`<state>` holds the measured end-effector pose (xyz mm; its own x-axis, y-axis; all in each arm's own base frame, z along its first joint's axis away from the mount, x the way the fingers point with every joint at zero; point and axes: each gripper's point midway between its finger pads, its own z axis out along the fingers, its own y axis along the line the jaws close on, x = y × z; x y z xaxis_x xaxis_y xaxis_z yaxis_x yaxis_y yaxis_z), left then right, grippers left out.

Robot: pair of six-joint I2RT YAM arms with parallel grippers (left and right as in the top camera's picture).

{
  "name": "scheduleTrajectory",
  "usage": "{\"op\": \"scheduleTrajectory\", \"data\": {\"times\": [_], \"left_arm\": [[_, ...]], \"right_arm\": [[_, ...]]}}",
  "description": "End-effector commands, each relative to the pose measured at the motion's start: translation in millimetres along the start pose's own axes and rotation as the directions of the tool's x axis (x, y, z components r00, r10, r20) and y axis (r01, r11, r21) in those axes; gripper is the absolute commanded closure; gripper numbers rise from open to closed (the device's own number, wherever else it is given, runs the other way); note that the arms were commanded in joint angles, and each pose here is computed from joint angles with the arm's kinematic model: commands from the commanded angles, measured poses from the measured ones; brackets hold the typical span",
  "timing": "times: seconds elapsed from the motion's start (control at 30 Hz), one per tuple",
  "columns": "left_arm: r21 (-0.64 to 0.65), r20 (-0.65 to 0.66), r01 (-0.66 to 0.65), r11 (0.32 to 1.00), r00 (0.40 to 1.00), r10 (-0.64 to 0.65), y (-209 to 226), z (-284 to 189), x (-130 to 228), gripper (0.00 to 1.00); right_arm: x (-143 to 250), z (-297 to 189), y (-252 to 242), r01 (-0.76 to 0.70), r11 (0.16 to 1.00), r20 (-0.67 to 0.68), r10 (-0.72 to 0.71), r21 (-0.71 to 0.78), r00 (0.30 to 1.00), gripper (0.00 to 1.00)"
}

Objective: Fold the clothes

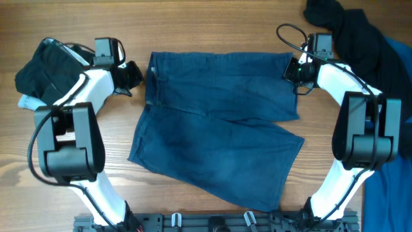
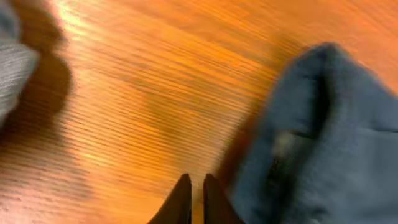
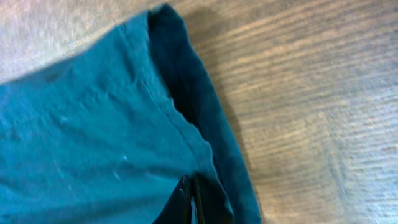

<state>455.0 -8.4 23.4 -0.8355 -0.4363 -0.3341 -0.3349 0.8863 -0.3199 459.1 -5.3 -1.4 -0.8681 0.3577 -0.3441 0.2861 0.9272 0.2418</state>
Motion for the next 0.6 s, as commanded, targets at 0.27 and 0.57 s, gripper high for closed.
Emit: {"op": "scheduleTrajectory", "data": {"times": [0.27,0.57], "left_arm": [[0.255,0.119,-0.266,0.93,0.963,0.243,-82,-177,12,0.71],[0.217,-0.062,-0.243,0.946,0.963,0.262,-70,-174,71,0.91]], "right_arm": [[-15,-179,74,0.27,0.922,0.25,-0.202,-0.278,0.947,0.76],[75,-162,63,0.107,0.961,-0.083,-0.132,-0.255,0.988,0.89]]}}
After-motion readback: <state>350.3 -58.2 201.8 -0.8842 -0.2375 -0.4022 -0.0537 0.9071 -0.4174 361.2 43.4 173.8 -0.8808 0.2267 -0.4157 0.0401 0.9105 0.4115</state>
